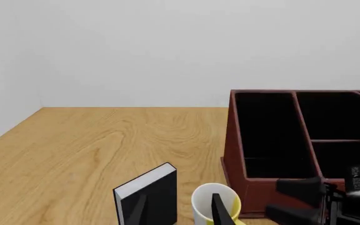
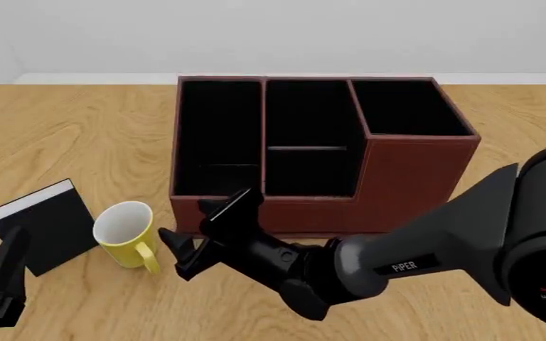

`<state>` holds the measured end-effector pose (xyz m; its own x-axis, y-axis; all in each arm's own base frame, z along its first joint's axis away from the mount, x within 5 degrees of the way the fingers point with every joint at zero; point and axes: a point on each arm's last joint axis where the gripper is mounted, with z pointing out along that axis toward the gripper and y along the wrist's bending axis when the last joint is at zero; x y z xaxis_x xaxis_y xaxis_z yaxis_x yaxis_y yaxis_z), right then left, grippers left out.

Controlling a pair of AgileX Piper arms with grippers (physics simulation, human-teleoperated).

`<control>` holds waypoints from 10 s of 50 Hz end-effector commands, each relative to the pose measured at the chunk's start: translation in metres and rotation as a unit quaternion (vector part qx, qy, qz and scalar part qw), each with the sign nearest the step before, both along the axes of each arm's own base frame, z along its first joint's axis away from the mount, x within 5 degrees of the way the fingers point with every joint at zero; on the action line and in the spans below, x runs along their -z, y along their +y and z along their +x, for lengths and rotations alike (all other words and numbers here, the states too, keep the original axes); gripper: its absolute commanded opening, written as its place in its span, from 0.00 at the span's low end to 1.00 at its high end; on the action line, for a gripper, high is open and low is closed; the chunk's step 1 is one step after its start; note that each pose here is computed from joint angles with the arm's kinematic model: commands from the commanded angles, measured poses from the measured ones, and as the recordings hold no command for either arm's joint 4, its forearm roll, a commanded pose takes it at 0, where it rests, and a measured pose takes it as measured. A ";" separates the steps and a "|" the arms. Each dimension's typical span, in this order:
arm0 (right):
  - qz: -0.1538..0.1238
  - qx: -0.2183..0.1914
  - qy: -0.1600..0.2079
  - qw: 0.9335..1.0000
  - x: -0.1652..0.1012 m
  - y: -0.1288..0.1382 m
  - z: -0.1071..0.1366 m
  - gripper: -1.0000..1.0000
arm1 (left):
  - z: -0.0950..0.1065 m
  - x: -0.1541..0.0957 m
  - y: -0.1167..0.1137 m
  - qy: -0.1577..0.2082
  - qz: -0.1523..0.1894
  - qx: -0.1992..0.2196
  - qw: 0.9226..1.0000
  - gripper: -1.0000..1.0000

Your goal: Pick up the yellow and white mug and place it to the right of the caddy.

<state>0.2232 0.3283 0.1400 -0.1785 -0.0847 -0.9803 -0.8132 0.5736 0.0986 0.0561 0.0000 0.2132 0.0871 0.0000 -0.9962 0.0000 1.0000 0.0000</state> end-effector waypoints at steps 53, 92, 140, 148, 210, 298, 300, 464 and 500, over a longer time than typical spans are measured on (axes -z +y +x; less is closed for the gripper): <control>-0.024 -0.044 0.037 0.998 0.037 0.043 -0.020 1.00 | 0.000 0.000 0.000 0.000 0.000 0.000 1.000 1.00; -0.027 -0.034 0.065 0.997 0.067 0.050 -0.011 1.00 | 0.000 0.000 0.000 0.000 0.000 0.000 1.000 1.00; -0.039 -0.017 0.068 0.997 0.076 0.050 0.006 0.00 | 0.000 0.000 0.000 0.000 0.000 0.000 1.000 1.00; -0.045 -0.024 0.073 0.996 0.083 0.049 -0.002 0.00 | 0.000 0.000 0.000 0.000 0.000 0.000 1.000 1.00; -0.120 -0.049 -0.068 0.989 0.032 0.038 0.006 0.00 | 0.000 0.000 0.000 0.000 0.000 0.000 1.000 1.00; -0.101 -0.056 -0.308 0.944 -0.141 -0.027 -0.044 0.00 | 0.000 0.000 0.000 0.000 0.000 0.000 1.000 1.00; -0.097 -0.056 -0.309 0.945 -0.144 -0.029 -0.046 0.00 | 0.000 0.000 0.000 0.000 0.000 0.000 1.000 1.00; -0.158 0.288 -0.393 0.859 -0.253 -0.275 -0.087 0.00 | 0.000 0.000 0.000 0.000 0.000 0.000 1.000 1.00; -0.152 0.373 -0.395 0.826 -0.264 -0.319 -0.176 0.00 | 0.000 0.000 0.000 0.000 0.000 0.000 1.000 1.00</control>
<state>0.0723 0.0172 0.4004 0.3894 -0.5187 -0.7611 0.0006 0.8265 -0.5630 0.0561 0.0000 0.2132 0.0871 0.0000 -0.9962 0.0000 1.0000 0.0000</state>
